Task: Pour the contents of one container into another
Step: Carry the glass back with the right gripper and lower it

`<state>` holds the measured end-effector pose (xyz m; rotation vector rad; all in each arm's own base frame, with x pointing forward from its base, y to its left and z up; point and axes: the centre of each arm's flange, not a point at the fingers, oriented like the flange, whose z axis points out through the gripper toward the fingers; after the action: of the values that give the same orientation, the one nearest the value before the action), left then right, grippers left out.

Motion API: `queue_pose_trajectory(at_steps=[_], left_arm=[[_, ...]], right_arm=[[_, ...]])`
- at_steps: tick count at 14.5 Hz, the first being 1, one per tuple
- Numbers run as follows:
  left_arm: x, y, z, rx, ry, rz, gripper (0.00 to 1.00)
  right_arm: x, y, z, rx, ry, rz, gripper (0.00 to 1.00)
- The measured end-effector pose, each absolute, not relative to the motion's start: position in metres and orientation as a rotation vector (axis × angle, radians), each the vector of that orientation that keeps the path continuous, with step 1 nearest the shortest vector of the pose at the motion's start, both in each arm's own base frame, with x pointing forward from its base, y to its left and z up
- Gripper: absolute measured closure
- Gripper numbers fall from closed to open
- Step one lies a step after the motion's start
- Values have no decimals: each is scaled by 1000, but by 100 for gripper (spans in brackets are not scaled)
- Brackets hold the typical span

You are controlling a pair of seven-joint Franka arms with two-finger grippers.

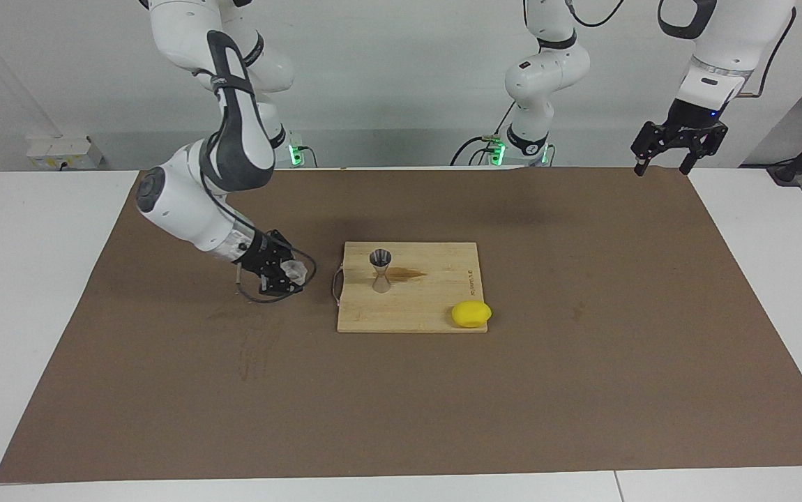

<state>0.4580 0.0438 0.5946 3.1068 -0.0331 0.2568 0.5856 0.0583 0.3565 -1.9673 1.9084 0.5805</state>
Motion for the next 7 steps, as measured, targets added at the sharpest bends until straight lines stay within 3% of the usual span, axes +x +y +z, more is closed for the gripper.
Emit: queue_pose_trajectory(at_steps=[7], left_arm=[[450,78,606,3126,237,233,0]], right_arm=[[575,-21,300,-1922,1888,665,50]])
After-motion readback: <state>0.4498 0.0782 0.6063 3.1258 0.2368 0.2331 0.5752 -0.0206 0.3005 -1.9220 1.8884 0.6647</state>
